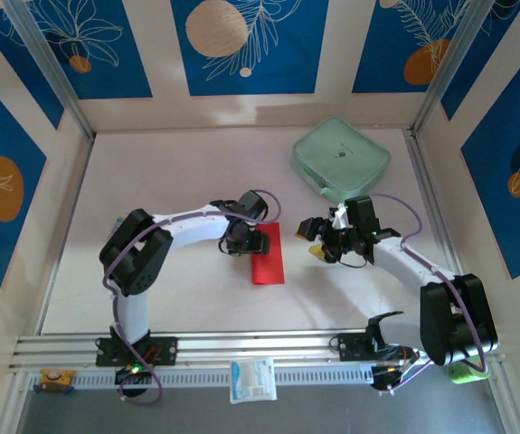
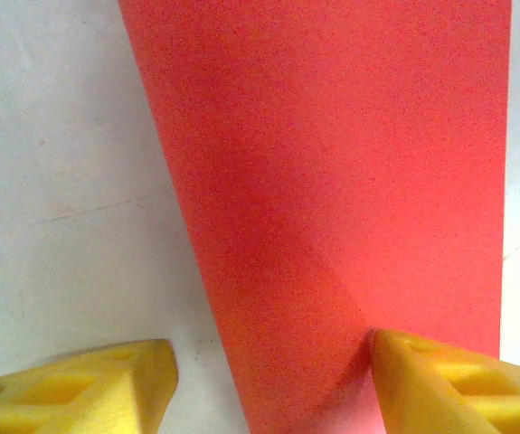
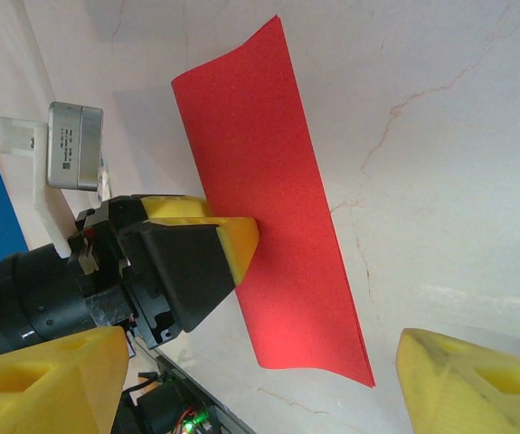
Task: Fold a paper plane with a square sheet of paper (pick it up from the middle)
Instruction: First fold the square sheet of paper in half at the center of the table.
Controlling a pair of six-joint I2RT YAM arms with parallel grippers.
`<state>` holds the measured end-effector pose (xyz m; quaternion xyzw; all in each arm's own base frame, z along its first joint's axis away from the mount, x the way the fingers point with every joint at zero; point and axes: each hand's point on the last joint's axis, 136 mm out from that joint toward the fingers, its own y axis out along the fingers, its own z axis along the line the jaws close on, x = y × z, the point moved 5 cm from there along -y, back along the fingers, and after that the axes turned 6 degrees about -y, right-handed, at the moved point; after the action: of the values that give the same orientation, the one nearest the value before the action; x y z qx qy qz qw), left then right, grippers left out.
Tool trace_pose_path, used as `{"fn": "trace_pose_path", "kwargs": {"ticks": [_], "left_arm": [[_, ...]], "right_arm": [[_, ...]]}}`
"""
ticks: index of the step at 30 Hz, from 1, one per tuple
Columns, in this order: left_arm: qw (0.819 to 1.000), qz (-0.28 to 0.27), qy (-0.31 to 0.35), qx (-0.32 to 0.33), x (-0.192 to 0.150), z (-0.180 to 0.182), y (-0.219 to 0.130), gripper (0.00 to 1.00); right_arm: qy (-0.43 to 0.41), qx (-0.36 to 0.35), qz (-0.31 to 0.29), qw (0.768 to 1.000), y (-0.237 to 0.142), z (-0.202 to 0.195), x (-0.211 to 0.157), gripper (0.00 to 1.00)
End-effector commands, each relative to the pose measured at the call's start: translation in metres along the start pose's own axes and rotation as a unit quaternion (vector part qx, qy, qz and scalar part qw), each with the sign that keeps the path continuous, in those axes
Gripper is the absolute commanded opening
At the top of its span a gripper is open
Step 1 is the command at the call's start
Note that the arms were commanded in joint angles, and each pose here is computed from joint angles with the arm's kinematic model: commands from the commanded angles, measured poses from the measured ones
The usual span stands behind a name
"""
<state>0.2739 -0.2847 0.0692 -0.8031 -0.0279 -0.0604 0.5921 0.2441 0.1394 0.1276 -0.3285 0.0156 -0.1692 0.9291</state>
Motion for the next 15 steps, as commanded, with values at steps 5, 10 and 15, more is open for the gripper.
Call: {"fn": "trace_pose_path", "kwargs": {"ticks": [5, 10, 15], "left_arm": [[1.0, 0.009, -0.01, 0.027, -0.0019, 0.0144, 0.0278, 0.59], [1.0, 0.009, -0.015, 0.024, -0.0015, 0.0132, 0.0283, 0.59], [1.0, 0.014, -0.02, 0.015, -0.0024, 0.0115, 0.0319, 0.6]], "right_arm": [[0.009, -0.002, 0.011, 1.0, 0.0029, -0.003, -0.0042, 0.78], [0.01, -0.003, 0.011, 1.0, 0.003, -0.0034, -0.0042, 0.78], [0.01, -0.002, 0.011, 1.0, 0.0028, -0.0032, -0.0043, 0.78]]}}
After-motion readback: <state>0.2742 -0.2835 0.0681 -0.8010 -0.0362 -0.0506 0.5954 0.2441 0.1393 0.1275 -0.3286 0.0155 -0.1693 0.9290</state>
